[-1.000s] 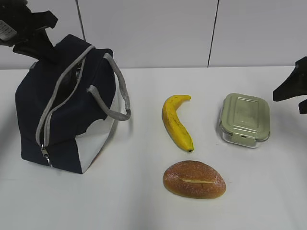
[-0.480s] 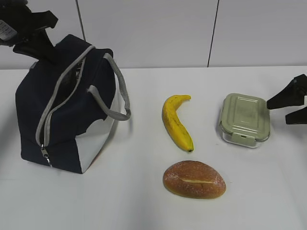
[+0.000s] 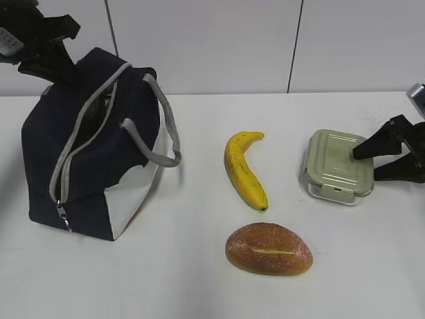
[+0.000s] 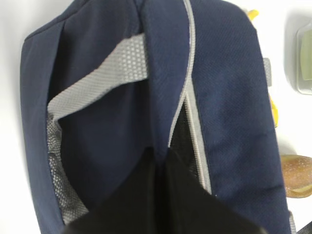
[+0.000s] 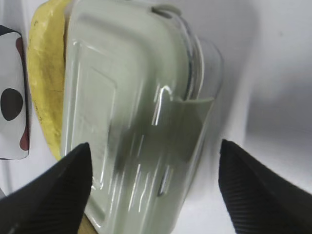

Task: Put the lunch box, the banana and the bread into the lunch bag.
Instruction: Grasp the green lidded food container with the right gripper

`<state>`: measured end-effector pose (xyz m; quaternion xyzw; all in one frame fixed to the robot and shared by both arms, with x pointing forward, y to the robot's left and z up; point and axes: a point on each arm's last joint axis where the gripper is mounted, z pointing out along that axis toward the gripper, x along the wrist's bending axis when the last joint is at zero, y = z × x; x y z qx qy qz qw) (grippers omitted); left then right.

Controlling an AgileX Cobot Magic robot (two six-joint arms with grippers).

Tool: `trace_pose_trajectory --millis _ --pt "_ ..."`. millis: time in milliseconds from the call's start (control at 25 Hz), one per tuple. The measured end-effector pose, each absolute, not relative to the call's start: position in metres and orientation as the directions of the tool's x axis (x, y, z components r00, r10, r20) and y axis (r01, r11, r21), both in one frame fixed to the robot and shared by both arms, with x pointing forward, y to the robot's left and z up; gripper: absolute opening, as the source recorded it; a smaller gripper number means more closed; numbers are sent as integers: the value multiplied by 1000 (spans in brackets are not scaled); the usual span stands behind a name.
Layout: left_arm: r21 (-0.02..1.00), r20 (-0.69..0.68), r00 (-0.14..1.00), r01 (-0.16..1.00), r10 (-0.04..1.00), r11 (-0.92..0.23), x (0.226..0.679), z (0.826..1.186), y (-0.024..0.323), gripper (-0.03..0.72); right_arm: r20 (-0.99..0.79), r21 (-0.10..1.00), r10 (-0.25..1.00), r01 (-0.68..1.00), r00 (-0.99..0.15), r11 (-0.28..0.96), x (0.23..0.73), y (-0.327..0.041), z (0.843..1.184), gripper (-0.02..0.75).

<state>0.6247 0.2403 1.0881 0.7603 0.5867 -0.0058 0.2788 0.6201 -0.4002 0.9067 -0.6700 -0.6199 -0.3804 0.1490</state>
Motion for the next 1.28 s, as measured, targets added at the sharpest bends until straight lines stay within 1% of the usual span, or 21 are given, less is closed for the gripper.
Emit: trace_pose_trajectory --millis 160,400,520,640,720,1160,1280 --pt "417 -336 311 895 889 -156 625 1088 240 -3 701 280 710 942 -67 -187 622 -400 905 591" --pt "417 -336 311 895 889 -156 625 1088 240 -3 729 258 681 947 -60 -193 623 -399 891 577" --pt "417 -336 311 895 889 -156 625 1088 240 -3 741 264 669 944 -68 -196 624 -398 891 515" --pt "417 -336 311 895 889 -156 625 1088 240 -3 751 271 656 942 -78 -197 624 -397 892 417" --pt "417 -336 311 895 889 -156 625 1088 240 -3 756 273 649 942 -83 -197 624 -396 893 393" --pt "417 -336 311 895 889 -156 625 1088 240 -3 759 297 643 932 -101 -205 626 -396 895 384" --pt "417 -339 311 895 888 -155 625 1088 240 -3 748 321 653 925 -116 -203 631 -395 901 384"
